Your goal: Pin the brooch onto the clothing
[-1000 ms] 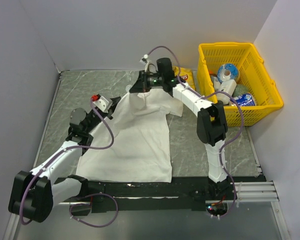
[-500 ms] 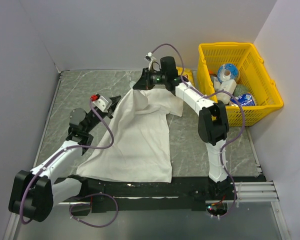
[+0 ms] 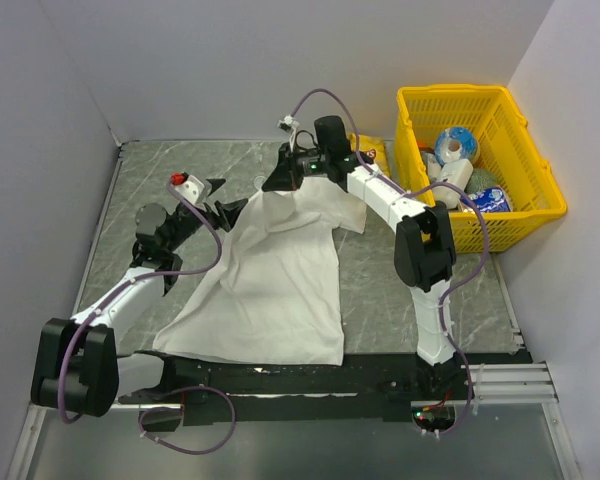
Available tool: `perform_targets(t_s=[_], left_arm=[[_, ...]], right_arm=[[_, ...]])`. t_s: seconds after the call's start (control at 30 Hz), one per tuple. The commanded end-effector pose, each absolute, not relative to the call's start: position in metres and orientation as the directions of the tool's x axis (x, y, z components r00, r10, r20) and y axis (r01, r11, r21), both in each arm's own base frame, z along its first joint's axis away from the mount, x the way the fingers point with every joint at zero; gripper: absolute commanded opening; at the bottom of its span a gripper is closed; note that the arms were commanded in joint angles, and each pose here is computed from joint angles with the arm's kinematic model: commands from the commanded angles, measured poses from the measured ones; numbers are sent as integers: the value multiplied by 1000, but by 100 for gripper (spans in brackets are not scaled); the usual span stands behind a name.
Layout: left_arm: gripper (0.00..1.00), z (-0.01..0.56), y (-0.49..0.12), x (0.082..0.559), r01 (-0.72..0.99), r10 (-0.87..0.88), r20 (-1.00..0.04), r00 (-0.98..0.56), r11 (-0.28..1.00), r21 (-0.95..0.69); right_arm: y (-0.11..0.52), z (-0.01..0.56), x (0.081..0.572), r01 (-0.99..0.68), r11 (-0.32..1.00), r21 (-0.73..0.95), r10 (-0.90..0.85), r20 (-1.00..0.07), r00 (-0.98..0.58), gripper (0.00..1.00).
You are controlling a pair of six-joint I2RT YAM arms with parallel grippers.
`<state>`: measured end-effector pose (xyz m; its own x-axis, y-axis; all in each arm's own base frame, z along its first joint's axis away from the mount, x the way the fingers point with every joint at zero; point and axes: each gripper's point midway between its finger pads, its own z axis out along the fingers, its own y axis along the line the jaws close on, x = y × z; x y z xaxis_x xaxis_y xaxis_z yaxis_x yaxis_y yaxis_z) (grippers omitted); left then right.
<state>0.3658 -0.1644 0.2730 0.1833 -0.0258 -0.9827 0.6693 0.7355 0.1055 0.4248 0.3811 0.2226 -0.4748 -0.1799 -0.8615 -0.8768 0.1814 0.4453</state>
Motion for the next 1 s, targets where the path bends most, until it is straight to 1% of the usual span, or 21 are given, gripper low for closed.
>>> perform_targets(t_s=[0.0, 0.1, 0.17, 0.2, 0.27, 0.33, 0.37, 0.5, 0.6, 0.67, 0.7, 0.73, 0.87, 0.97], left_arm=[[76, 302, -176, 359, 753, -102, -970, 222, 649, 104], [73, 293, -185, 357, 809, -91, -980, 177, 580, 93], [68, 290, -190, 353, 839, -69, -984, 167, 534, 105], [61, 288, -192, 353, 847, -63, -984, 164, 521, 108], [57, 284, -192, 351, 852, -48, -984, 173, 509, 124], [49, 283, -192, 351, 853, -44, -984, 175, 506, 129], [47, 282, -192, 351, 851, -36, -983, 182, 507, 139], [52, 272, -192, 357, 853, -18, -990, 142, 509, 113], [51, 267, -192, 359, 852, -13, -990, 137, 511, 111], [49, 265, -191, 360, 849, -12, -991, 137, 517, 111], [45, 263, -191, 362, 849, -11, -992, 126, 518, 103], [44, 261, -191, 362, 851, -9, -993, 116, 516, 95], [40, 261, -192, 365, 861, -22, -990, 140, 497, 111], [38, 262, -195, 366, 870, -41, -988, 147, 480, 109]], right_arm=[[393, 261, 395, -955, 2, 297, -194, -937, -292, 5], [394, 263, 383, -971, -52, 235, -203, -954, -220, 6], [394, 267, 373, -973, -89, 212, -201, -961, -191, 6], [396, 267, 370, -977, -106, 184, -199, -967, -160, 6], [395, 270, 364, -977, -127, 171, -200, -969, -144, 6], [396, 271, 363, -978, -132, 161, -199, -971, -133, 6], [395, 272, 362, -977, -136, 163, -199, -971, -134, 6], [395, 275, 359, -977, -151, 151, -190, -974, -121, 6], [395, 277, 356, -976, -161, 145, -187, -976, -114, 6], [395, 279, 357, -978, -159, 139, -185, -977, -109, 6], [394, 279, 356, -977, -160, 139, -185, -977, -109, 6], [394, 281, 355, -977, -163, 135, -182, -978, -105, 6], [394, 281, 353, -975, -175, 137, -177, -978, -106, 6], [394, 281, 351, -973, -185, 137, -176, -979, -104, 7]])
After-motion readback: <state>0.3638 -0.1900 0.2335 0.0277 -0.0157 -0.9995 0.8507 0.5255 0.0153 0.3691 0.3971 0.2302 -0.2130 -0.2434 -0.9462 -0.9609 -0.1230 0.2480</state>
